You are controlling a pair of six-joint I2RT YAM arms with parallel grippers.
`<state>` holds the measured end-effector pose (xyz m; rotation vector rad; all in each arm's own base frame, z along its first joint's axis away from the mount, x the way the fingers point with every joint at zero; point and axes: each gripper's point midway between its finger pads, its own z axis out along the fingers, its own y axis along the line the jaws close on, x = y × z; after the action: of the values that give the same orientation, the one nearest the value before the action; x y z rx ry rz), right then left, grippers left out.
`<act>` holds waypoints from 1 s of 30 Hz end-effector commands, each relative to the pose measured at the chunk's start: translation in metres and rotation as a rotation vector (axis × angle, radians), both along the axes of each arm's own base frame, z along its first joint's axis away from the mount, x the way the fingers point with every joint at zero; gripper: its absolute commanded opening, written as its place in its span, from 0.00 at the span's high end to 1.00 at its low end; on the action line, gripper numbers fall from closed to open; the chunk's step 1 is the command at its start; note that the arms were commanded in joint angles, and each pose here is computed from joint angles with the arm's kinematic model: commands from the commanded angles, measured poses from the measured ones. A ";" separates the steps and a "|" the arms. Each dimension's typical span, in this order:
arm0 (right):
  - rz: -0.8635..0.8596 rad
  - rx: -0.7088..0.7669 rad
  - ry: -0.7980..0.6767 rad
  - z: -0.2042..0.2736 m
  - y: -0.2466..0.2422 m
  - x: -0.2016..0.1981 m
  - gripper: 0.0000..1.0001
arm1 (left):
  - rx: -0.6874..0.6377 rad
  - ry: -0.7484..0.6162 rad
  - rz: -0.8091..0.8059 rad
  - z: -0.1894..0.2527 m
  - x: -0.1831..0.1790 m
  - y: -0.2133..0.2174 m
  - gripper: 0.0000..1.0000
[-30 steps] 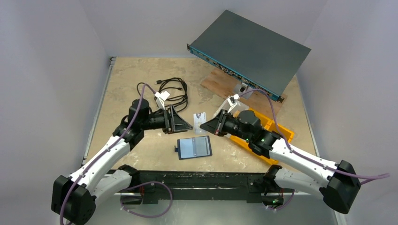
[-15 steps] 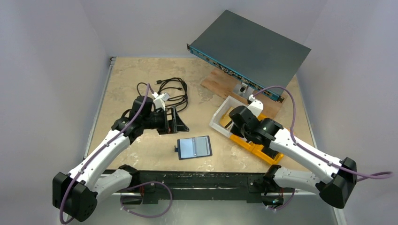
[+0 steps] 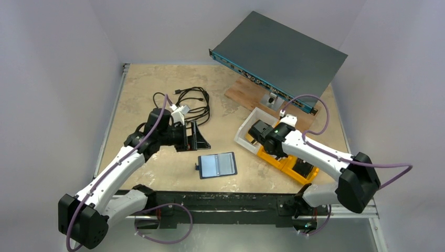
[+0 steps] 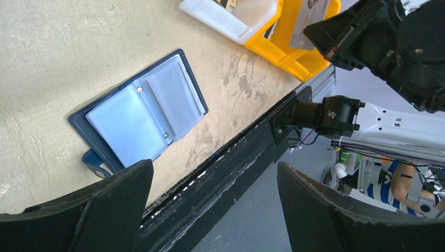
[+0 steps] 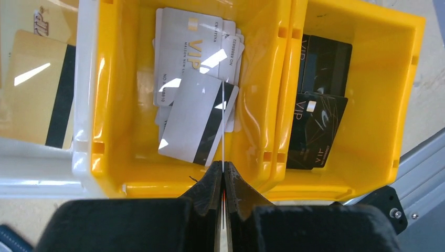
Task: Take the credit cards out of the card holder
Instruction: Place the credit card in the storage box.
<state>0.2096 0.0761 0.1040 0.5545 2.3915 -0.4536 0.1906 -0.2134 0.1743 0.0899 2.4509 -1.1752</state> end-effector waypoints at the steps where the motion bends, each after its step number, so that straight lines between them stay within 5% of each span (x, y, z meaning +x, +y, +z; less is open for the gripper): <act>1: -0.030 -0.081 -0.067 0.016 -0.008 0.018 1.00 | -0.015 -0.061 -0.004 0.015 0.002 0.000 0.12; 5: -0.031 -0.117 -0.061 0.015 -0.008 0.025 0.99 | -0.013 -0.058 -0.003 0.014 0.000 0.001 0.12; 13: -0.004 -0.121 -0.039 0.011 -0.002 0.030 0.80 | -0.010 -0.056 -0.003 0.013 -0.003 0.003 0.12; 30: 0.187 0.154 -0.097 0.030 0.048 0.042 0.68 | -0.019 -0.019 -0.003 -0.001 -0.004 0.000 0.12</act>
<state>0.2447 0.1102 0.1208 0.4185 2.3814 -0.2768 0.1840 -0.2105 0.1734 0.0896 2.4485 -1.1762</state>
